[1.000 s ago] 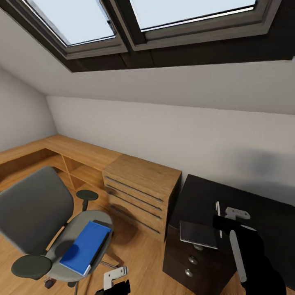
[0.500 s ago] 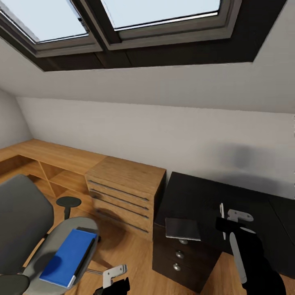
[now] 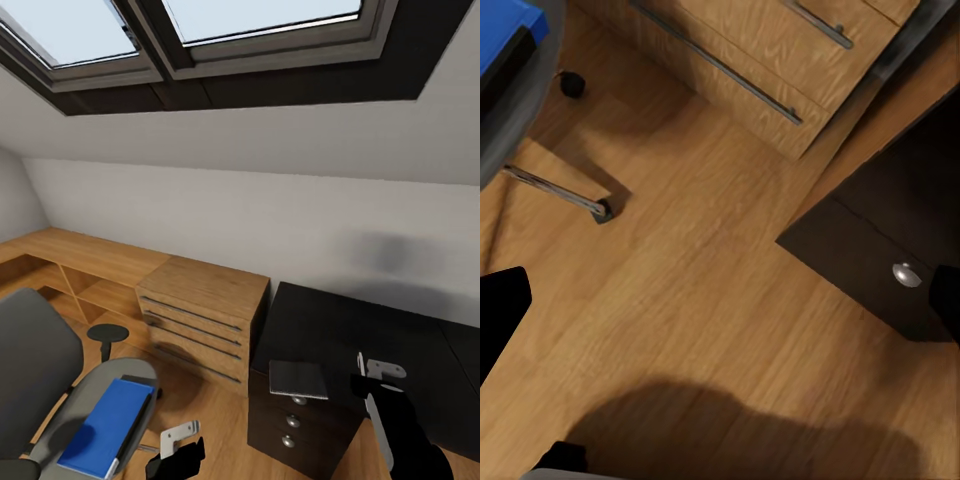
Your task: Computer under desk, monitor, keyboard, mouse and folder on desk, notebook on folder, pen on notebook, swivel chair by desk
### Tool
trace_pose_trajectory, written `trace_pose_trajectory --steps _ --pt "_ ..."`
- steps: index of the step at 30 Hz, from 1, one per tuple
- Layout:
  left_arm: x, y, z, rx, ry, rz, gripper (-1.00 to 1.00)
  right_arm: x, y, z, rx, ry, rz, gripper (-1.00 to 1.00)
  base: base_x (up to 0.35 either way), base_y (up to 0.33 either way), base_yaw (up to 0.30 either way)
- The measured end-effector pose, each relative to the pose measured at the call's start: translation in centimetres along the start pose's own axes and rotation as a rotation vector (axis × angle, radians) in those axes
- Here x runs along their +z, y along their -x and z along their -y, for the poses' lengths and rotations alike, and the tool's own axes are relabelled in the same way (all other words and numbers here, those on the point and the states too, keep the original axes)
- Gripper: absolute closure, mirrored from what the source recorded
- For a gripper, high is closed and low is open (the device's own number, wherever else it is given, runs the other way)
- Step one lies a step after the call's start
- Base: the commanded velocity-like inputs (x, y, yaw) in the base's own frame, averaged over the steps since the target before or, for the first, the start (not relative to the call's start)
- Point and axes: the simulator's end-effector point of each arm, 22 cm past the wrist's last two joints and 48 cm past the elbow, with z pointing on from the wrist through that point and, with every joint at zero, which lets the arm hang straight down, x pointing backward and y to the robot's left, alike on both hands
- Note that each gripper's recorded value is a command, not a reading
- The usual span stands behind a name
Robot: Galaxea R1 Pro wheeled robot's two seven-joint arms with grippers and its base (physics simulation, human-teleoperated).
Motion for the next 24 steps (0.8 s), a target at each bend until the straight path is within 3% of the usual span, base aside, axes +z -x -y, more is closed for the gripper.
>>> trace_pose_trajectory --steps 8,14,24 --pt "-0.1 0.0 0.1 -0.002 -0.002 0.003 -1.0 2.6 -1.2 1.2 -0.019 -0.018 -0.026 1.0 0.121 0.0 0.0" --pt "-0.1 0.0 0.2 -0.001 -0.004 0.003 -1.0 6.1 -0.8 1.9 -0.025 -0.024 -0.039 1.0 0.212 0.0 0.0" --pt "-0.1 0.0 0.4 -0.001 -0.008 0.003 -1.0 8.7 -1.8 2.1 -0.022 -0.016 -0.069 1.0 0.127 0.0 0.0"
